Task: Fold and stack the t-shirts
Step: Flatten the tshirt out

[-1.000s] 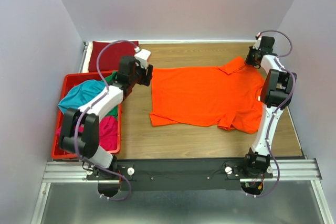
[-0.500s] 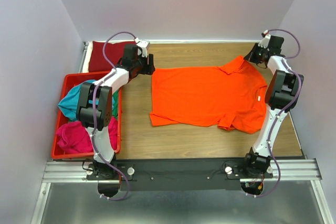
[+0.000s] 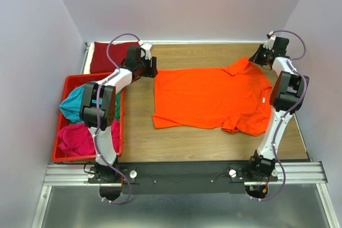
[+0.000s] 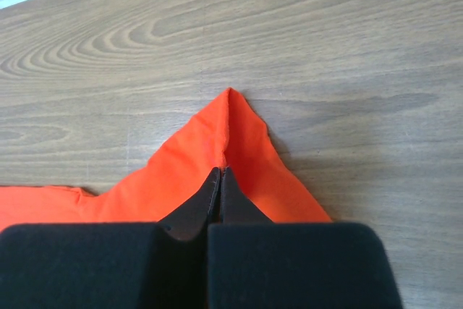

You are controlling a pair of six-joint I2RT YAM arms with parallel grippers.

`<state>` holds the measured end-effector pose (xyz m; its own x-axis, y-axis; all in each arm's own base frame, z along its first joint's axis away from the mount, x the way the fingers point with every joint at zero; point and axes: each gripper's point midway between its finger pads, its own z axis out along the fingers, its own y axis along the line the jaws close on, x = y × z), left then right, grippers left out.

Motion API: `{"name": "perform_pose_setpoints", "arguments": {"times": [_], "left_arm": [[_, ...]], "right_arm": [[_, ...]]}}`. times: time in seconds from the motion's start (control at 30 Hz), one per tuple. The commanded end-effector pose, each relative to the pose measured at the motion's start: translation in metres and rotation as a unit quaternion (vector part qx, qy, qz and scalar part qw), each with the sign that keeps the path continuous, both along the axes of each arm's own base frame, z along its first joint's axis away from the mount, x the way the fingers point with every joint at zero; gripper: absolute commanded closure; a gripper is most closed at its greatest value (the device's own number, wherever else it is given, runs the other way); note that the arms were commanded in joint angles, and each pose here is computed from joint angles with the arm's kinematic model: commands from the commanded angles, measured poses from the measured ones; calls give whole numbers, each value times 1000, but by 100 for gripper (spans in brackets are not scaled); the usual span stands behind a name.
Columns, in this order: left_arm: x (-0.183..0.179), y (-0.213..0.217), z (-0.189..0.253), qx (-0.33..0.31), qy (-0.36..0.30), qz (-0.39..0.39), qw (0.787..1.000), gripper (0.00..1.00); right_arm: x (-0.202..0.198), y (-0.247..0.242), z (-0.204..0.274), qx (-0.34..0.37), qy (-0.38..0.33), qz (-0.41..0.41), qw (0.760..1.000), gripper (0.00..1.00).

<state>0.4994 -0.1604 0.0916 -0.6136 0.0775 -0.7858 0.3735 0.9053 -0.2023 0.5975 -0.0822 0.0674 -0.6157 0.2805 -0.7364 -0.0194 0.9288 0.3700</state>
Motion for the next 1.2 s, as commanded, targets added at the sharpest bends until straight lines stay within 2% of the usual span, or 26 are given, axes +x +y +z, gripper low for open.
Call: {"name": "perform_pose_setpoints", "arguments": {"times": [0.0,0.1,0.4,0.6,0.9,1.07,1.1,1.13,1.17], "left_arm": [[10,4,2,11,-2,4,1000,31],[18,2,-2,9,2,-1,1000,32],[42,-8,-33,12,47,-21,999,49],[41,-11,-56,15,79,-27,996,51],[37,-24,-68,-9,114,-51,992,62],[31,-27,-80,-6,133,-59,989,78],[32,-26,-83,-2,133,-56,989,84],[33,-25,-81,-1,130,-55,990,99],[31,-24,-82,1,131,-53,990,100]], "right_arm": [[-2,1,4,10,-9,5,1000,99],[-8,3,12,8,-15,10,1000,99],[-22,13,13,18,-13,28,999,99],[-29,16,11,14,-11,37,999,99],[-38,19,10,15,-7,45,999,99],[-44,22,12,15,-6,48,999,99],[-45,22,13,14,-8,49,999,99],[-47,23,12,16,-4,49,999,99],[-50,24,11,17,-3,50,999,99]]}}
